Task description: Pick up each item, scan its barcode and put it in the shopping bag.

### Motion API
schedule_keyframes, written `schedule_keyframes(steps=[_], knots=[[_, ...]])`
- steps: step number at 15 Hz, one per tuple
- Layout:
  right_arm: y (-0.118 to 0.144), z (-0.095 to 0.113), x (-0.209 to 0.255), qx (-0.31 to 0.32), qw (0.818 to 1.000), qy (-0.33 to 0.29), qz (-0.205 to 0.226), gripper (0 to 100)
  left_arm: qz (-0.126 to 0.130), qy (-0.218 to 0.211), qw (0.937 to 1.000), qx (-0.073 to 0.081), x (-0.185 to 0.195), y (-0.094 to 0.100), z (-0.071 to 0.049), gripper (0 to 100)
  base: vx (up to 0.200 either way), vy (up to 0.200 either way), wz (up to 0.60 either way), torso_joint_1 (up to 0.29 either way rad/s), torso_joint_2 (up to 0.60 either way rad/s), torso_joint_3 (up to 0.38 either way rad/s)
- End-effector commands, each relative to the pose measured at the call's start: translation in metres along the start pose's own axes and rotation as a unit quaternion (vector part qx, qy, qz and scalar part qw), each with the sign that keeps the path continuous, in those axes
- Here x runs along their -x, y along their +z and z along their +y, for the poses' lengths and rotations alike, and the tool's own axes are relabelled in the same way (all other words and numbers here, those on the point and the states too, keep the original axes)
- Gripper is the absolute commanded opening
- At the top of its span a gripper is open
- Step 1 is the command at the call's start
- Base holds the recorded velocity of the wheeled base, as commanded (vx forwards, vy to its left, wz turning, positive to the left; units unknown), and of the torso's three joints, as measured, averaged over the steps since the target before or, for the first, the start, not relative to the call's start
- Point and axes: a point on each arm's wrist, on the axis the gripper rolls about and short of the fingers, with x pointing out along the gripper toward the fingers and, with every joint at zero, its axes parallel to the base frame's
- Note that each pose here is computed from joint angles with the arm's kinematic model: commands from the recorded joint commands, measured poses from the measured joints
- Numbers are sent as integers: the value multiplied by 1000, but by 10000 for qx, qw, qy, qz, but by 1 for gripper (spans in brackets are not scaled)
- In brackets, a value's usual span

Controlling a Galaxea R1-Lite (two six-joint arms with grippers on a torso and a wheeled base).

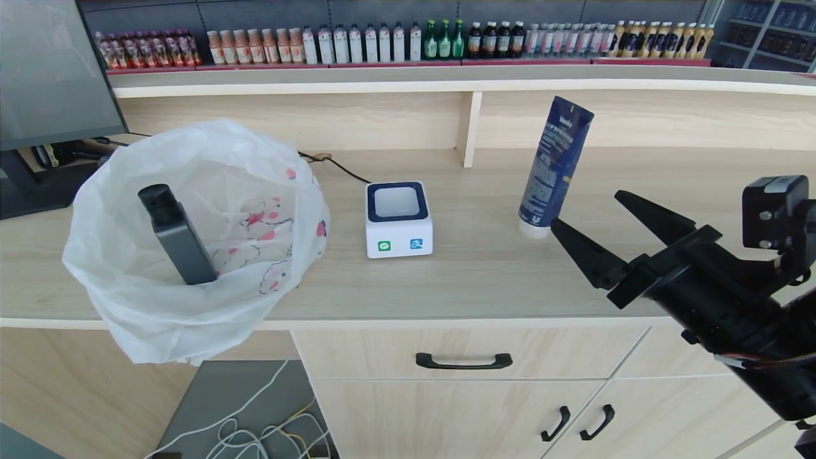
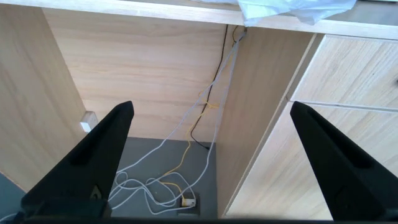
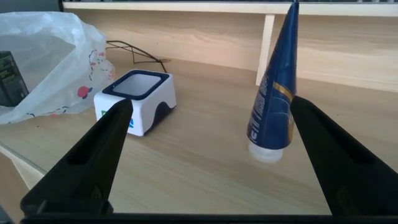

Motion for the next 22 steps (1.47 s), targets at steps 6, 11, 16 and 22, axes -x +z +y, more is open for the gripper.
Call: schedule_keyframes(steps=[6,11,16,22], knots=[[-13,0,-5,-7,9997,8,230,100,-2,0,10000,-33,0,0,0,100,0,0,0,0,0,0],[-13,1,-24,-47,9986,-465,233,100,-2,0,10000,-33,0,0,0,100,0,0,0,0,0,0],[-8,-2,-47,-18,9953,-802,534,100,-2,0,10000,-33,0,0,0,100,0,0,0,0,0,0],[-9,-8,-75,10,9928,-1049,581,100,-2,0,10000,-33,0,0,0,100,0,0,0,0,0,0]])
